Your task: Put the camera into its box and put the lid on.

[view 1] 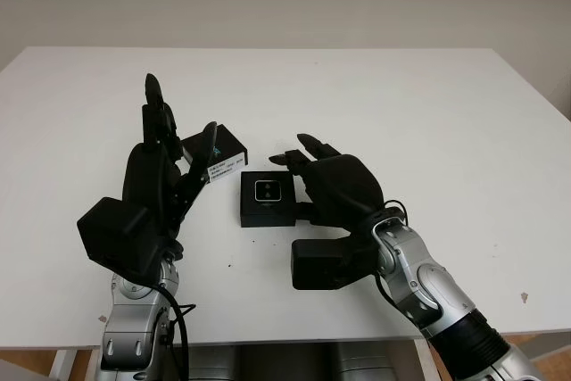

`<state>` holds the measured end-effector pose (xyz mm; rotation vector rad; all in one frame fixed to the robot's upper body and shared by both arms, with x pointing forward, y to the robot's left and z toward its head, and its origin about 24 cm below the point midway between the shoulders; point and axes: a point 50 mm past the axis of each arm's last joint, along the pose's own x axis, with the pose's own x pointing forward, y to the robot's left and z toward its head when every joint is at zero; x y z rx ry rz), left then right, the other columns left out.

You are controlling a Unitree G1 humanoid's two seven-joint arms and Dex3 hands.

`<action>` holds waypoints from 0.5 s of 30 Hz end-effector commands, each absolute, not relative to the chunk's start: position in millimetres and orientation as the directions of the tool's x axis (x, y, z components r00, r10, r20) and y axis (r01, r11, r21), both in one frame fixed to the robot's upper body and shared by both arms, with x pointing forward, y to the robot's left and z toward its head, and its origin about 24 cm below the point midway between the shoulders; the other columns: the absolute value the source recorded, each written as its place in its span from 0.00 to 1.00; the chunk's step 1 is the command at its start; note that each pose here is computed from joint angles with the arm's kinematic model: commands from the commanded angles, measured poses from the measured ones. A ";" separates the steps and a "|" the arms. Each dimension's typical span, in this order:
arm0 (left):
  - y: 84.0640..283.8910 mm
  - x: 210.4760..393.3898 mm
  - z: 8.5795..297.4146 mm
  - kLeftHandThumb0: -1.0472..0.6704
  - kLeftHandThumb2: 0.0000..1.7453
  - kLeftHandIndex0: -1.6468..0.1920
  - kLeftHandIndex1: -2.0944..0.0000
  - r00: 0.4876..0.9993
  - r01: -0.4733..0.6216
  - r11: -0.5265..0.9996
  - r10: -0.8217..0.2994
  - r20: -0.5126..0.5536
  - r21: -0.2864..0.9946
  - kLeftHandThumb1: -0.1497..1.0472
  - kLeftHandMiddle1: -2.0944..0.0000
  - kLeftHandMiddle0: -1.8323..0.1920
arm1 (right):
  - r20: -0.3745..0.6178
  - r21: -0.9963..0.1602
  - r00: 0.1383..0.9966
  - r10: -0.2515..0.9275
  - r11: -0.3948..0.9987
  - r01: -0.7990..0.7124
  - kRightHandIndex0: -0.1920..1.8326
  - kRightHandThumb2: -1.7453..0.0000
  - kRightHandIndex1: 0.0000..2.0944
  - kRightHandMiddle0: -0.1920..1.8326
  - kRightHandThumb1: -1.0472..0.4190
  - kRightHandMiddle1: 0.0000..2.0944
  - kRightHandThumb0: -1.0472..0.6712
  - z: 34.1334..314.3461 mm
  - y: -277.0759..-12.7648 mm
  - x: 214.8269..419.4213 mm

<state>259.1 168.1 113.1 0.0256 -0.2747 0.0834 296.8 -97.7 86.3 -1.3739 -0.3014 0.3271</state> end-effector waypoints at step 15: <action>171.8 256.4 118.1 0.20 0.18 1.00 1.00 0.953 -0.103 0.994 0.086 0.290 0.042 1.00 1.00 1.00 | 0.037 -0.864 0.908 0.418 0.470 -0.181 0.09 0.96 0.01 0.15 0.03 0.03 0.23 95.3 -114.3 301.9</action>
